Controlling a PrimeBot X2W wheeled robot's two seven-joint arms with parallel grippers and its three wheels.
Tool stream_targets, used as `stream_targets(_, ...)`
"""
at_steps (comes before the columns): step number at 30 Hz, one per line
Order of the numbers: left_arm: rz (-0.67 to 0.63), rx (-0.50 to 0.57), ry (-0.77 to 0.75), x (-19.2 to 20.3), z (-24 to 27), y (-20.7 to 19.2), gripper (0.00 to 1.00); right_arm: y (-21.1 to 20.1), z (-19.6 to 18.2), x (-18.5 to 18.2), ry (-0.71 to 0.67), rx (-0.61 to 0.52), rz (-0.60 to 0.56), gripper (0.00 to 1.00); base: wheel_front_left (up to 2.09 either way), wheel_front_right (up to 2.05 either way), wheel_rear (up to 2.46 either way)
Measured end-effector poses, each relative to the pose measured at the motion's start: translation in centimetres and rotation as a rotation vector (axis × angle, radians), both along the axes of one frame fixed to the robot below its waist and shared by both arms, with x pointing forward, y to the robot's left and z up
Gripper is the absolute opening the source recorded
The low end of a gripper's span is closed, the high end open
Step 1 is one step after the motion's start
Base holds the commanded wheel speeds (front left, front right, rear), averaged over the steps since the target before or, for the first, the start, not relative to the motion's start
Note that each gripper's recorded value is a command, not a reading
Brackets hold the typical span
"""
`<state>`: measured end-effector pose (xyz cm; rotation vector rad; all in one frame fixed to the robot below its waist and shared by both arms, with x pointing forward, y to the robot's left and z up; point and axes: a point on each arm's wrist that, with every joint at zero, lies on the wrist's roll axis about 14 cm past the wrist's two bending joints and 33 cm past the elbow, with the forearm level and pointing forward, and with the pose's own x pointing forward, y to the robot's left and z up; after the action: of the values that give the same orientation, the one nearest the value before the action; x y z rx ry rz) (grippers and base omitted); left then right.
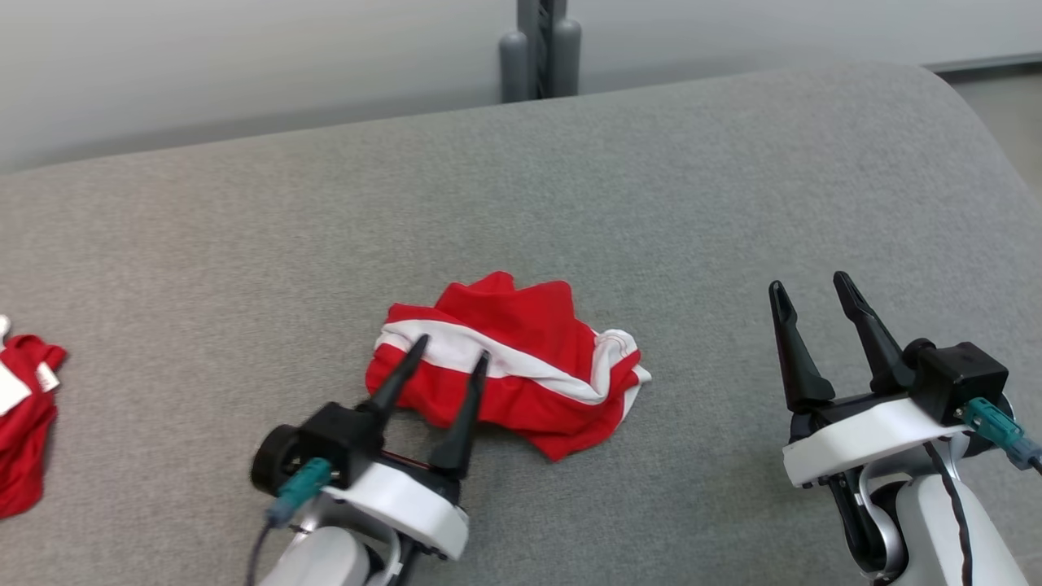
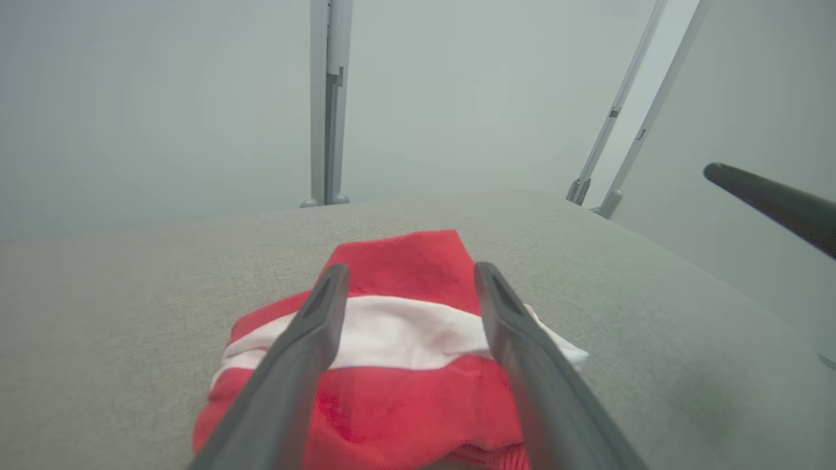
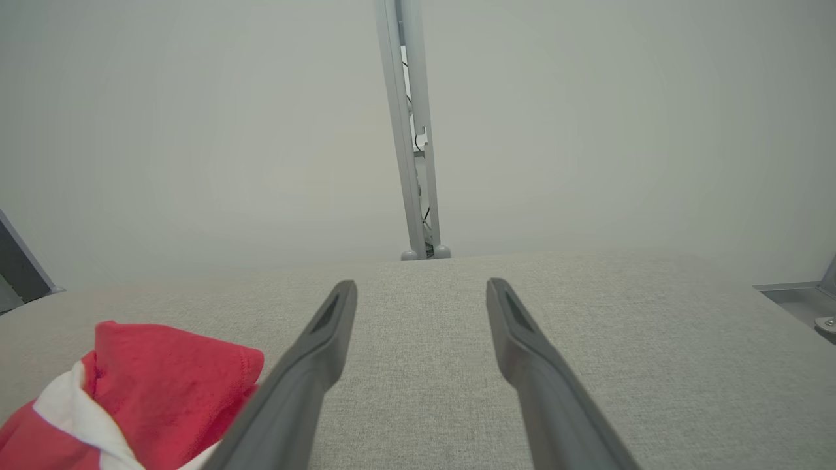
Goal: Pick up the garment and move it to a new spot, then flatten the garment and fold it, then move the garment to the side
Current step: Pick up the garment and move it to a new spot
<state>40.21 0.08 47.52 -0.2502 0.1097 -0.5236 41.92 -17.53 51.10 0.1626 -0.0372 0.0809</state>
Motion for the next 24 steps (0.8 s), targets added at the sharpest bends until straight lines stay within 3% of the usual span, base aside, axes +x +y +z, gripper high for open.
stream_targets(11, 0.390, -0.025, -0.213, 1.2, 7.6, 13.0, 1.00, 2.4, 1.9, -0.4, -0.032, -0.020, 0.067, 1.00, 0.00, 0.00, 0.00)
stream_targets(17, 0.487, 0.027, -0.256, 0.0, 8.6, 17.6, 1.00, 3.1, 2.3, -0.9, -0.033, -0.029, 0.087, 1.00, 0.00, 0.00, 0.00)
stream_targets(24, 0.518, 0.087, -0.228, -2.2, 7.4, 19.5, 1.00, 3.3, 2.4, -1.9, -0.029, -0.038, 0.095, 1.00, 0.00, 0.00, 0.00)
